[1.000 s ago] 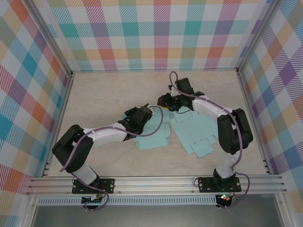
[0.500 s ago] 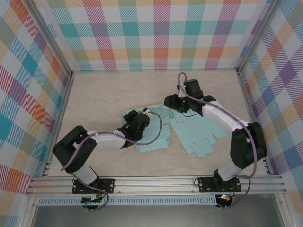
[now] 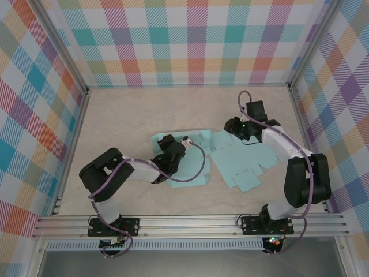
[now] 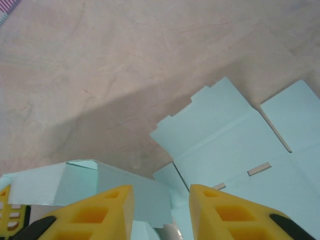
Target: Fold the paper box
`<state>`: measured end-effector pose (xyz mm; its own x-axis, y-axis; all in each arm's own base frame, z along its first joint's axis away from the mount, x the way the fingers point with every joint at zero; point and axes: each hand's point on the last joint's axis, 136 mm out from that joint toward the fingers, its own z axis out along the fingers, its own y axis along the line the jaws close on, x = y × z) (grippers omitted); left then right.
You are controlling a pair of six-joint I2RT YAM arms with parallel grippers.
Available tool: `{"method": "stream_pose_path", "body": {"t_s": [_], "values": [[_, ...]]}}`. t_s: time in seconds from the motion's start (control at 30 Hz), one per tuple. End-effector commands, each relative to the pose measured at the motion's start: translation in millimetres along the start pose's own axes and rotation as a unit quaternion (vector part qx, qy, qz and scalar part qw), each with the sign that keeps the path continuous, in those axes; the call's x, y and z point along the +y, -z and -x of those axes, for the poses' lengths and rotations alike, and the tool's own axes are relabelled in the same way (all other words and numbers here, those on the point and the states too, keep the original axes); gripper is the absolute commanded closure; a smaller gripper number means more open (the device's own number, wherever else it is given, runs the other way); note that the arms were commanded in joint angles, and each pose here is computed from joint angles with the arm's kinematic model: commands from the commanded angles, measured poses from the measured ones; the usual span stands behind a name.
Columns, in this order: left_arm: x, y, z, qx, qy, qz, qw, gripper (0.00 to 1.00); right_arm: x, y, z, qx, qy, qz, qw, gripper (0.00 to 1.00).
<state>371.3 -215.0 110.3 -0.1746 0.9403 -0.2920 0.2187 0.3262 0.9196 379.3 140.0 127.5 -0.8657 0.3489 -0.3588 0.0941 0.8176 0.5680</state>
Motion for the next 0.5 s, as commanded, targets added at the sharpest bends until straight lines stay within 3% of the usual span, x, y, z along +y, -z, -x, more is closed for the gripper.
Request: {"method": "stream_pose_path", "body": {"t_s": [0.0, 0.23, 0.47], "values": [[2.4, 2.2, 3.2, -0.002, 0.0, 0.015, 1.0, 1.0, 1.6, -4.6, -17.0, 0.022, 0.008, 0.024, 0.999, 0.68], [9.3, 4.8, 3.2, -0.003, 0.035, 0.02, 0.999, 1.0, 3.8, 11.6, -59.1, 0.01, -0.008, 0.051, 0.999, 0.7], [12.8, 5.9, 1.0, 0.003, 0.044, 0.029, 0.999, 1.0, 15.0, -3.4, -110.8, 0.017, 0.016, 0.042, 0.999, 0.62]]}}
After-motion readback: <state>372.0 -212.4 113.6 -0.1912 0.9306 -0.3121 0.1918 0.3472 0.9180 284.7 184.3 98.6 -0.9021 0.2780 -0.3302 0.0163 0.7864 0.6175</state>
